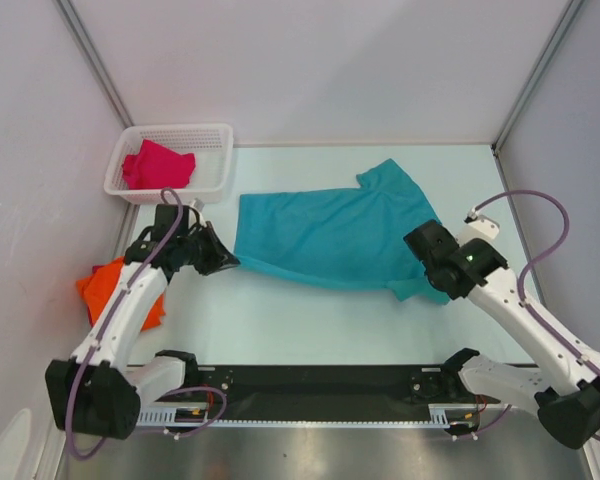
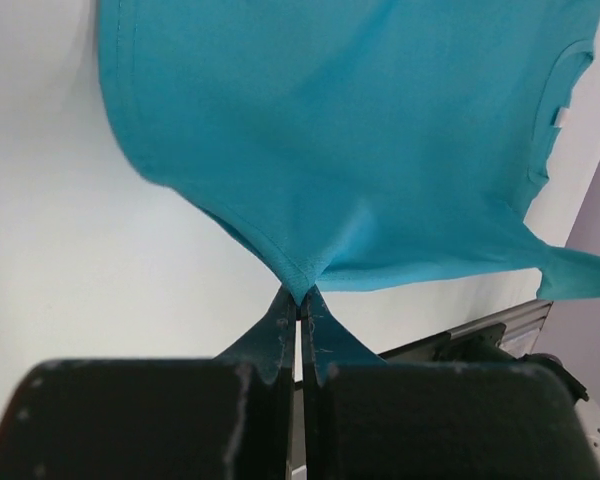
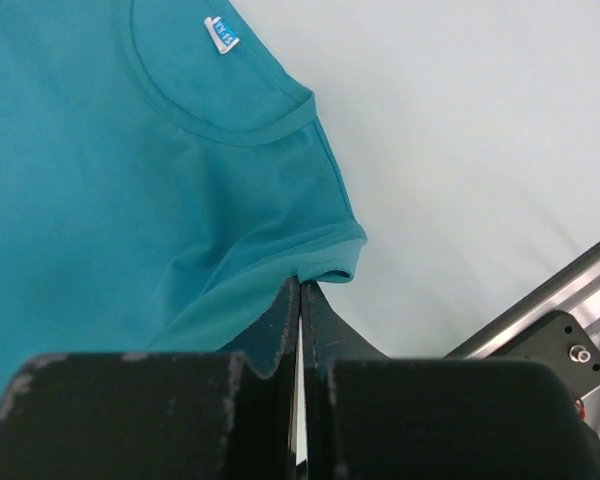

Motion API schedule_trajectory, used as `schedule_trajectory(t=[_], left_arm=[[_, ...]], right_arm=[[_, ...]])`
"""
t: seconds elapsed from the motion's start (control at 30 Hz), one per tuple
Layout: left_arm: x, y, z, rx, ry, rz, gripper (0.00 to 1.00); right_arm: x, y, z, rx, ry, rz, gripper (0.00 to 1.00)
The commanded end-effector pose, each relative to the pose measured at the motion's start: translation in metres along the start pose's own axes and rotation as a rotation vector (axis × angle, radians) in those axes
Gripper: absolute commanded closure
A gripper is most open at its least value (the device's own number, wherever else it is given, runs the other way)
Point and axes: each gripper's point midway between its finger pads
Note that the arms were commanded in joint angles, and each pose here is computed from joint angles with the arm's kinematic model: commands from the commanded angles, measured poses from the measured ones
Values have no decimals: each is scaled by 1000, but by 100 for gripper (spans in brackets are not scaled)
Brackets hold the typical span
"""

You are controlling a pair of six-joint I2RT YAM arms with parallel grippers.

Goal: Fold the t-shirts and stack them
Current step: Fold the flattened tshirt in 1/3 of the way

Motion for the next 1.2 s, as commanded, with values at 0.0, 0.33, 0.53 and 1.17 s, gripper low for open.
schedule_trajectory(t=[0.0, 0.33, 0.53, 1.17], left_arm=[[27, 16, -22, -72, 24, 2, 99], [59, 59, -13, -31, -24, 51, 99], [63, 66, -6, -23, -49, 61, 99], [72, 70, -3, -23, -34, 62, 23]], right_arm=[[17, 25, 14, -11, -69, 15, 100], [50, 82, 42, -38, -153, 30, 100], [46, 105, 67, -26, -217, 83, 100], [64, 135, 94, -54, -279, 78, 61]])
Point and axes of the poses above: each gripper's point midway between its finger pads, its own y axis out along the fingers, its own z axis along the line the jaws close on, x = y × z, and after that the axes turned 8 degrees about -y, right-handed
